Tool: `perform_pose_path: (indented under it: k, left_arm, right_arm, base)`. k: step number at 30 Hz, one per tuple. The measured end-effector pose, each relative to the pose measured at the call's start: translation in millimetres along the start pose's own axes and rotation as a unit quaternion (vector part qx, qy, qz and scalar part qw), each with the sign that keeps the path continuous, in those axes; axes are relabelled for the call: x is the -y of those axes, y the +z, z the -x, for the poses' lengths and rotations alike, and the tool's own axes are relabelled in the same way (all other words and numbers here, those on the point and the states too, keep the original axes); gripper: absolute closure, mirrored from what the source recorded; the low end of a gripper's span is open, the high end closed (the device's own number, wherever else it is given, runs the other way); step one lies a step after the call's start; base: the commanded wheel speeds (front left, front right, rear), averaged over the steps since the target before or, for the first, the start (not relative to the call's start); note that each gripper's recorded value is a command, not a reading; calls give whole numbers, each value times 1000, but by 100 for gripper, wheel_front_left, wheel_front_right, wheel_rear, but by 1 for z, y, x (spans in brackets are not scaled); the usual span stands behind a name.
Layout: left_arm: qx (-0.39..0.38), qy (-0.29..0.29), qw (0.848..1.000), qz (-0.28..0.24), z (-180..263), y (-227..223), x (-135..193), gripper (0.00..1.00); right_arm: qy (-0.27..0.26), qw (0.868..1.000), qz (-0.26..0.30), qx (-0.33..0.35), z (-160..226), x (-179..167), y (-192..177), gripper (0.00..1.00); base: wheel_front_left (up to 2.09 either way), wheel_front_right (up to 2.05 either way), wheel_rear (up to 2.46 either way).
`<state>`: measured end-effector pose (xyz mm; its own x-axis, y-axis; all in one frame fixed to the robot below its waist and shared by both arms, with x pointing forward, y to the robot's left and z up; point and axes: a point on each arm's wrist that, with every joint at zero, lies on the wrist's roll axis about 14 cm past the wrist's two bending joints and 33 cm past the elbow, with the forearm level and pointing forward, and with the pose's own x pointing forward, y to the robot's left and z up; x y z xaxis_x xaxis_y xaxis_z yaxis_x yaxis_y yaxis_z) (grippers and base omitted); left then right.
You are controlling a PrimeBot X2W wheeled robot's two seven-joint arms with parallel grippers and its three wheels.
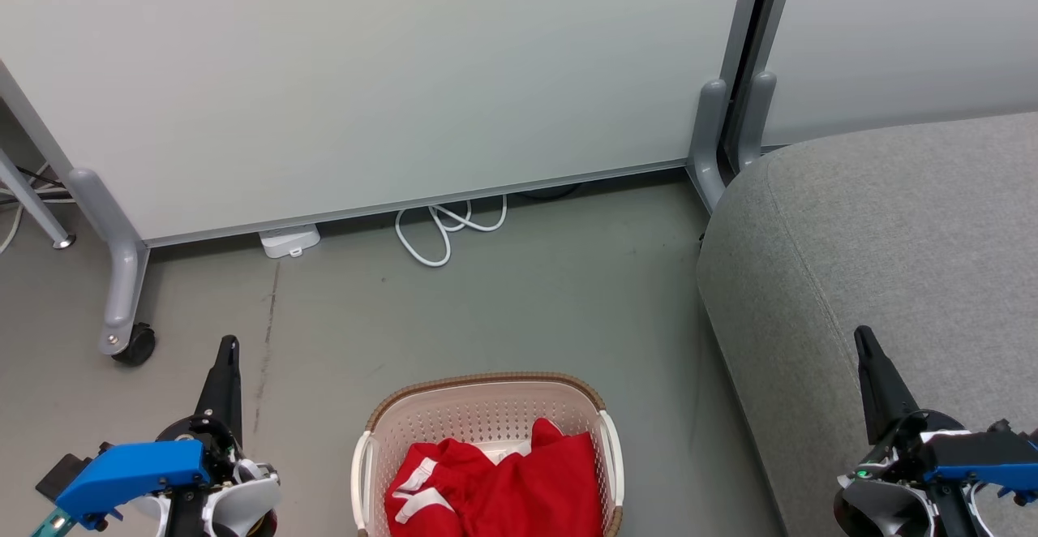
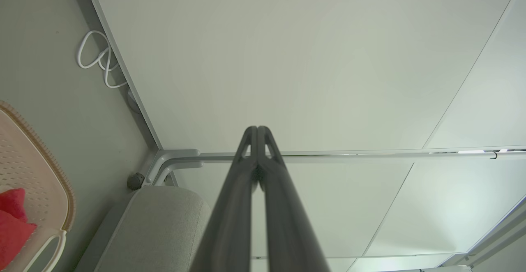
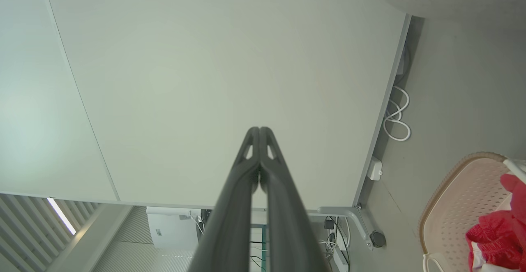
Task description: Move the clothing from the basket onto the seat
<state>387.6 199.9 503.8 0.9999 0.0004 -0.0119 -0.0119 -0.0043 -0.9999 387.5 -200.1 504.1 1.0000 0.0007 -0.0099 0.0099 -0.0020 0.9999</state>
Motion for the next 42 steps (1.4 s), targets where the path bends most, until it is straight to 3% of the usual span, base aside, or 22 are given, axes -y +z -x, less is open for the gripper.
perform_pose_path:
  k: [15, 16, 22, 30, 42]
  left_arm:
    - [0, 0, 1000, 0, 0, 0, 0, 100]
    - [0, 0, 1000, 0, 0, 0, 0, 0]
    - [5, 47, 999, 7, 15, -1, -32, 0]
    - [12, 43, 999, -20, 13, -2, -29, 0]
    - [20, 28, 993, -115, 7, -1, -16, 0]
  right_arm:
    - [0, 1000, 0, 0, 0, 0, 0, 100]
    - [0, 1000, 0, 0, 0, 0, 0, 0]
    - [-43, 999, -5, 4, 13, 29, -1, 0]
    - [-45, 999, 19, 16, 12, 29, 2, 0]
    - [-33, 993, 109, 26, 8, 19, 4, 0]
  base:
    - [0, 0, 0]
    - [0, 0, 0]
    - [0, 0, 0]
    - [0, 0, 0]
    - [0, 0, 0]
